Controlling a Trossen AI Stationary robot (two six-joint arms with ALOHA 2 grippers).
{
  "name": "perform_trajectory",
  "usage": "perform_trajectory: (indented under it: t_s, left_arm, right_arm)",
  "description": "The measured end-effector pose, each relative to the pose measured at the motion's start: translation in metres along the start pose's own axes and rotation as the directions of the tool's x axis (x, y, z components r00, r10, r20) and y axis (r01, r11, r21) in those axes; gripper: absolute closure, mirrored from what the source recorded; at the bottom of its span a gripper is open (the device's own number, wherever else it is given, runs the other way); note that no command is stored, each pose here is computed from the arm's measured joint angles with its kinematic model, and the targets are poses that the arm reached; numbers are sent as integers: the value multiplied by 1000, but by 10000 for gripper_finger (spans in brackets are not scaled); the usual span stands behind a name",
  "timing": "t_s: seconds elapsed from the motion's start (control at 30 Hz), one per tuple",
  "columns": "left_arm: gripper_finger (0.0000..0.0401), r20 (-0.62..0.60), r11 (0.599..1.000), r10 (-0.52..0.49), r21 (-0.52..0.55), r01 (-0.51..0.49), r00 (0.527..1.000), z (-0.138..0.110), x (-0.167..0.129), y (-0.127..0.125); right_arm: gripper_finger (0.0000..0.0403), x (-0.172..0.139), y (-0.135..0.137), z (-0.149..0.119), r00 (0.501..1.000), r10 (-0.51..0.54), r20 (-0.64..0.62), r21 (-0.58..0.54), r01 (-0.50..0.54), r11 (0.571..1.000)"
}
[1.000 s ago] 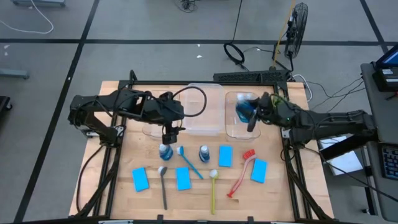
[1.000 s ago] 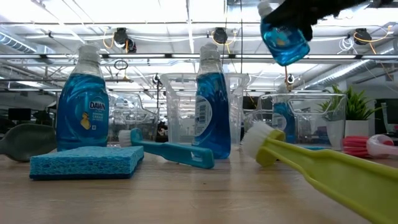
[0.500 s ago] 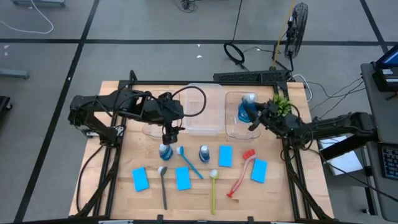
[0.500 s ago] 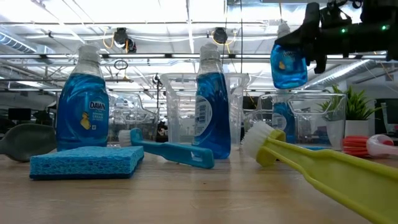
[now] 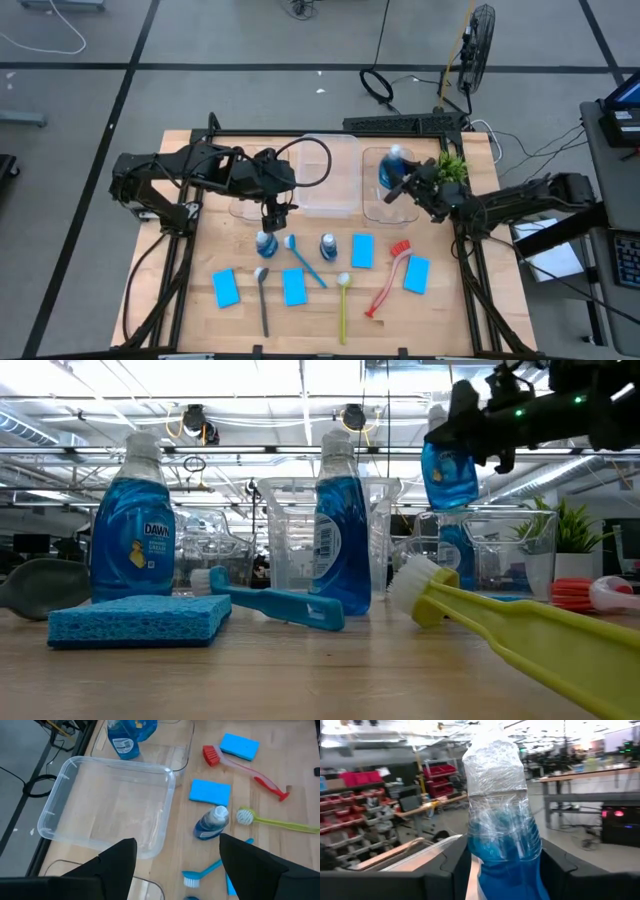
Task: Pick & Place Kitchen Sink Supplies
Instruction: Put the blue dishwashing liquid into the right transparent bin
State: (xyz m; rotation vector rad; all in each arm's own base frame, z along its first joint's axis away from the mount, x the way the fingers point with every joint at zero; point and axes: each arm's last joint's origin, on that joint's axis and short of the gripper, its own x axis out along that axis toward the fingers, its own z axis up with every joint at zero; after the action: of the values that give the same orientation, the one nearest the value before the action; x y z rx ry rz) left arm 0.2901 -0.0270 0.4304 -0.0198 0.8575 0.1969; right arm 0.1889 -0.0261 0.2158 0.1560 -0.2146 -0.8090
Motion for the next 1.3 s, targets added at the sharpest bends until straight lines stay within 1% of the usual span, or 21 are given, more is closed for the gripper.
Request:
perform_trajectory:
  t_s: [0.1,0.17,0.27,0.47,0.6,0.63,0.7,0.77,0.83,0.9,1.0,1.1,1.2,1.3]
  left_arm:
    - [118,3,999,33,2,-33,999,0,0,1]
    - [121,1,998,57,3,-57,998,-1,0,2]
    - [126,-6,998,62,9,-62,998,-2,3,1]
    - [124,-58,997,66,41,-64,996,-14,15,-3]
    - [118,-26,998,51,30,-50,998,-24,17,-3]
    - [117,-5,999,39,23,-39,999,-27,17,-3]
    - [116,75,1000,18,1,-18,997,-33,9,0]
    - [118,114,1000,1,-16,1,994,-46,0,4]
    - [121,181,999,-26,-31,32,983,-57,-10,7]
    - [125,202,998,-36,-47,46,979,-72,-17,11]
    - [127,293,995,-60,-57,80,954,-89,-29,15]
    - [125,356,993,-73,-59,100,932,-106,-35,20]
    - [120,391,992,-76,-67,111,917,-125,-38,25]
    - [116,417,989,-79,-85,125,905,-141,-43,30]
  right_arm:
    - [248,6,4,-7,999,-40,-18,-22,40,999]
    - [246,9,6,-11,996,-86,-10,-19,86,996]
    - [246,11,6,-15,987,-161,4,-12,161,987]
    - [247,15,8,-27,988,-157,-7,5,157,988]
    - [245,17,8,-35,983,-183,-20,28,184,983]
    - [246,17,8,-37,980,-198,-21,28,199,980]
    - [247,18,7,-40,973,-228,-24,14,229,973]
    - [247,20,6,-41,970,-244,-16,21,245,969]
    - [244,21,5,-41,968,-252,-18,15,252,968]
    - [243,24,5,-41,966,-260,-15,19,260,965]
    - [244,26,3,-42,961,-275,-14,13,275,961]
    - [244,30,3,-44,959,-283,-16,24,283,959]
    - [242,37,7,-46,957,-288,-17,32,288,957]
    - [243,44,13,-48,956,-294,-18,18,294,956]
